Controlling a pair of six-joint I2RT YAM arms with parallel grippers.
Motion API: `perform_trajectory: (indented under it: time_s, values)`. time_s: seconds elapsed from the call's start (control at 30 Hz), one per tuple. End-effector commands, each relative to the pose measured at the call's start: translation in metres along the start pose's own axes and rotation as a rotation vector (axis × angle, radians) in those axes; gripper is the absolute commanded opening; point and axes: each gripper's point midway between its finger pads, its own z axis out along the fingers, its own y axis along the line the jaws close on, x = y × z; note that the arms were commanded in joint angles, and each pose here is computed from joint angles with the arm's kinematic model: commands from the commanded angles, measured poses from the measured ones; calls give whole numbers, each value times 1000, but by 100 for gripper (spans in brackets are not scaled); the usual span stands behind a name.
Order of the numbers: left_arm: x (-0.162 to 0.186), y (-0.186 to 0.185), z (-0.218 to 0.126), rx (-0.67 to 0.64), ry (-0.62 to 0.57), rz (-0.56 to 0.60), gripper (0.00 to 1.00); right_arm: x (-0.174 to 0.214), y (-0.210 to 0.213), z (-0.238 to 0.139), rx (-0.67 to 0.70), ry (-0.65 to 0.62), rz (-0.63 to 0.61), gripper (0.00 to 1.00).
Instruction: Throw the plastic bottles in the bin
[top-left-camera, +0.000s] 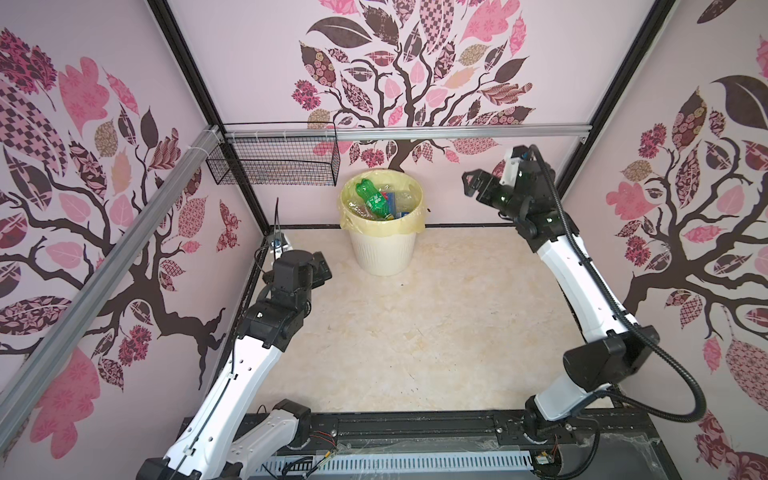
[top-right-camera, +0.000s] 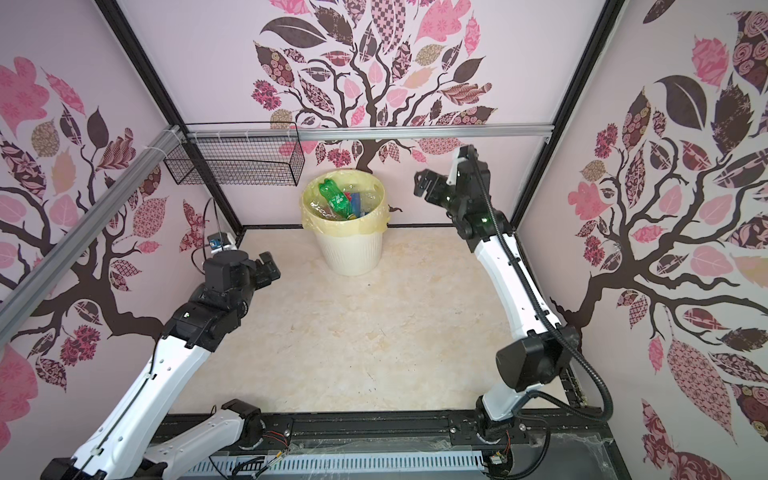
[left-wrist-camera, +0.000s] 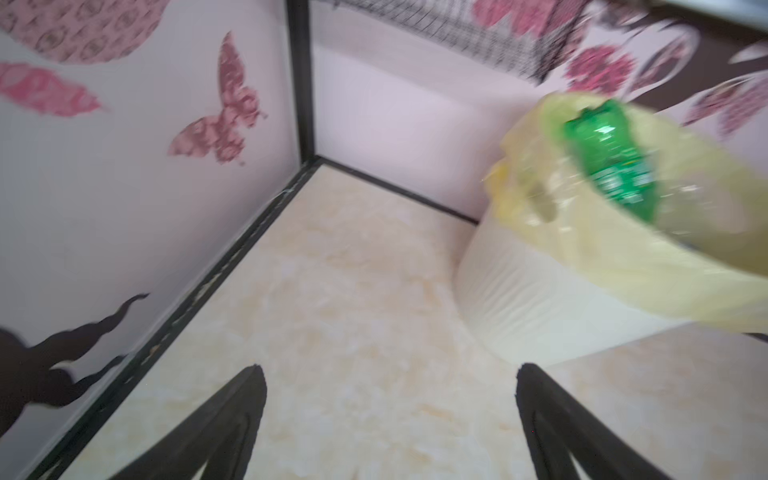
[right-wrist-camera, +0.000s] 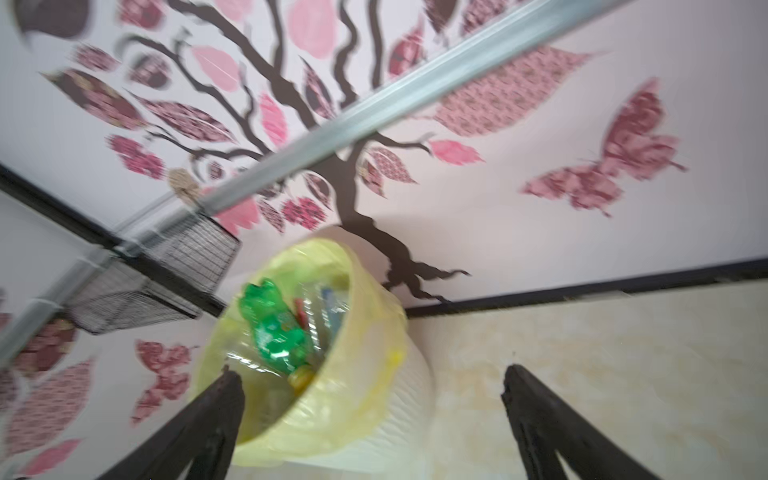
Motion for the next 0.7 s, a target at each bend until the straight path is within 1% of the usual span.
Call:
perform_trajectory:
  time_s: [0.0, 0.1, 0.2, 0.23, 0.33, 0.4, 0.47, 0.5, 0.53, 0.57, 0.6, 0.67]
  values:
    - [29, 41, 26, -148, -59, 59, 97, 60, -74, -16, 231, 60, -104, 100]
    - [64, 63, 39, -194, -19, 39, 97, 106, -119, -40, 334, 40, -187, 100]
    - [84, 66, 53, -161, -32, 43, 97, 146, -155, -59, 431, 37, -264, 100]
    - [90, 64, 59, -134, -31, 54, 97, 160, -166, -63, 451, 39, -280, 100]
    - [109, 68, 75, -142, 0, 78, 97, 196, -188, -65, 466, 19, -301, 100]
    - [121, 67, 82, -137, 18, 102, 97, 207, -200, -67, 481, -33, -320, 100]
    - [128, 62, 86, -95, -12, 93, 97, 210, -206, -68, 478, -142, -343, 100]
    - [131, 60, 88, -77, -26, 84, 97, 211, -215, -64, 516, -155, -319, 100]
    - [138, 60, 91, -71, -30, 62, 97, 215, -223, -56, 547, -147, -312, 100]
    - [138, 57, 93, -58, -41, 62, 97, 220, -225, -48, 542, -142, -331, 99]
    - [137, 54, 95, -42, -41, 64, 97, 217, -223, -42, 529, -155, -355, 99]
    - [130, 48, 100, -23, -88, 63, 97, 222, -211, -31, 454, -103, -418, 100]
